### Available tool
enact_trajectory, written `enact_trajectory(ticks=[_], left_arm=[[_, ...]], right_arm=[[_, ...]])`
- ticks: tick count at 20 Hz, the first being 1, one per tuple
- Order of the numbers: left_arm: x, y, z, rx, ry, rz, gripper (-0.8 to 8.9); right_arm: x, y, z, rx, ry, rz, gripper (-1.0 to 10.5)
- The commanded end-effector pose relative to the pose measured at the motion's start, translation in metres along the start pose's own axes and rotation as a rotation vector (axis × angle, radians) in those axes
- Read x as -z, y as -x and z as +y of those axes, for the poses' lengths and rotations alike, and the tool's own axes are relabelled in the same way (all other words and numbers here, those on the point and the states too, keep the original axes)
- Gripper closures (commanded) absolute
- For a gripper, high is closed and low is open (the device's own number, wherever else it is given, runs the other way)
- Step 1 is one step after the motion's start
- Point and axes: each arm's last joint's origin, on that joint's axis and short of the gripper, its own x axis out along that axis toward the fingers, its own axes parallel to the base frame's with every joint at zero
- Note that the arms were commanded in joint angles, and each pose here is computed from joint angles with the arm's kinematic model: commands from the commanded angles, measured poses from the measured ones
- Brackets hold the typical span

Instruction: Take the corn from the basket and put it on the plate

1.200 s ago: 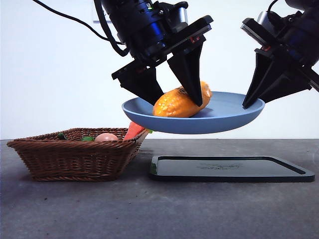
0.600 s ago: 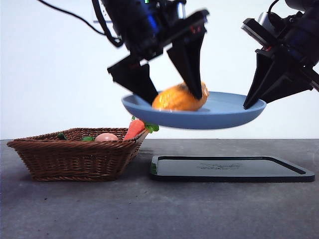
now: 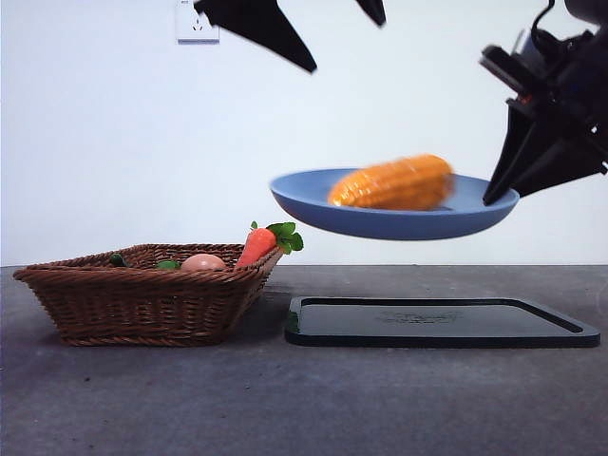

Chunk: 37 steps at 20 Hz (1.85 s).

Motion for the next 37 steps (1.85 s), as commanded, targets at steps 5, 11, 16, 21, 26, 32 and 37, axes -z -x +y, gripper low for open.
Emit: enact_trajectory(ticks=[5,11,16,21,26,32,37], left_arm=[[-0.006,0.035,-0.009,0.016,-0.027,-0.091,4.22],[-0.004,0.049,-0.011,0.017,-0.028,-0.103,4.22],[-0.003,0.050,-0.011,0.017,-0.028,-0.100,4.22],[-0.003,0.049,-0.011,0.017,-0.027,-0.098,4.23],[-0.002,0.049,-0.011,0.015,-0.026,-0.086,4.23],[-0.002,0.049,-0.011,0.014,-0.027,-0.084,4.23],[-0.002,0.049,-0.011,0.014,-0.033,-0.084,4.23]], right_arm=[[-0.030,-0.031,-0.030,0.042,-0.094,0.036,9.4],[-0.056,-0.064,-0.045,0.056,-0.123,0.076,9.4],[-0.051,-0.084,-0.059,0.078,-0.147,0.130,9.4],[-0.047,-0.091,-0.065,0.104,-0.161,0.162,9.4],[-0.044,-0.091,-0.065,0.151,-0.144,0.177,9.3],[-0.046,-0.090,-0.064,0.128,-0.127,0.165,7.3],[-0.054,-0.048,-0.051,0.134,-0.068,0.118,7.3]])
